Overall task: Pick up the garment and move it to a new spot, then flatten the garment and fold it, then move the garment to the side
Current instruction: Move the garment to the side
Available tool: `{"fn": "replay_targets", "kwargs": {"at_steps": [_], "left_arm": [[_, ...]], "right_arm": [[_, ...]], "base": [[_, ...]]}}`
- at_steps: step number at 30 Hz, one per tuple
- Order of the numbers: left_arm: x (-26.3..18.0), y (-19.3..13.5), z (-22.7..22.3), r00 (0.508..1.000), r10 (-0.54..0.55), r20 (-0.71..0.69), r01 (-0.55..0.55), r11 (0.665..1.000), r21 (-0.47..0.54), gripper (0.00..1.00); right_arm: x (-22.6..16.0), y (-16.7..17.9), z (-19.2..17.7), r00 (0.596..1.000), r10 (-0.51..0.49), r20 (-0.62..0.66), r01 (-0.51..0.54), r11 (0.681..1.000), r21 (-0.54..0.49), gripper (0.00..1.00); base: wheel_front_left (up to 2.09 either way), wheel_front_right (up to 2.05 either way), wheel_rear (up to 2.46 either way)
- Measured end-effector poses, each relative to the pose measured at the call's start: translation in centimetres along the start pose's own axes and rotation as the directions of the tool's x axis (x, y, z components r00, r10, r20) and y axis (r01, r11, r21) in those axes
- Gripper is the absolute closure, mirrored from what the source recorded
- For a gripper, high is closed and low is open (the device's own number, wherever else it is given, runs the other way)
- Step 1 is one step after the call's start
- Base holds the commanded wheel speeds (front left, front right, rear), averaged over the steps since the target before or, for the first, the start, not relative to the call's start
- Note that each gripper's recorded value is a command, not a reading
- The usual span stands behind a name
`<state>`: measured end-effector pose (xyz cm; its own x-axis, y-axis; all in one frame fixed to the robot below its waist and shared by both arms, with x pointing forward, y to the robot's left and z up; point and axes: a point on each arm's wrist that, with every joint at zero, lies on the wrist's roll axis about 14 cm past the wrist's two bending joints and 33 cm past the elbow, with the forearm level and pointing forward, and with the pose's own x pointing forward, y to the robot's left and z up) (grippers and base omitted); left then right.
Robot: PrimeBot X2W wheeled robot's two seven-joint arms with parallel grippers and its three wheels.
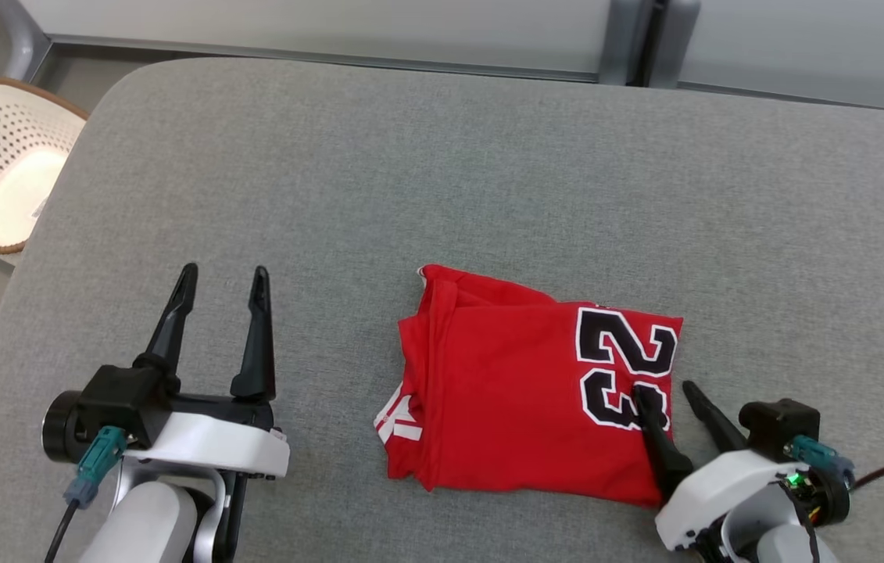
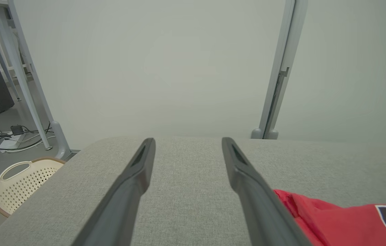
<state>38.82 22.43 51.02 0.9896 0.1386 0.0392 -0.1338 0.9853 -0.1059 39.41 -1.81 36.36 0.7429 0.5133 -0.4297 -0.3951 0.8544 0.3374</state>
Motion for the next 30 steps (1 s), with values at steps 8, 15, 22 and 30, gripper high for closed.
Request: {"fn": "replay_targets", "kwargs": {"at_steps": [8,15,22,30], "left_arm": [[0.5,0.6,0.9,0.999,0.008,0.037,-0.008,1.0,0.014,0.0],[1.0,0.2,2.1,0.996,-0.018,0.082,0.015,0.999,0.028,0.0],[1.9,-1.6,1.9,0.992,-0.089,0.093,0.084,0.995,0.05,0.0],[4.1,-8.4,0.7,0.952,-0.292,0.092,0.291,0.956,0.029,0.0]], "right_arm": [[1.1,0.7,0.2,0.999,0.035,0.022,-0.035,0.999,-0.016,1.0],[0.3,-1.1,1.3,0.997,0.02,0.069,-0.015,0.997,-0.081,1.0],[-2.3,-5.7,3.2,0.99,-0.07,0.12,0.088,0.984,-0.155,1.0],[-7.5,-13.3,7.2,0.945,-0.25,0.211,0.295,0.929,-0.223,1.0]], "base": [[0.0,0.0,0.0],[0.0,0.0,0.0],[0.0,0.0,0.0],[0.0,0.0,0.0]]}}
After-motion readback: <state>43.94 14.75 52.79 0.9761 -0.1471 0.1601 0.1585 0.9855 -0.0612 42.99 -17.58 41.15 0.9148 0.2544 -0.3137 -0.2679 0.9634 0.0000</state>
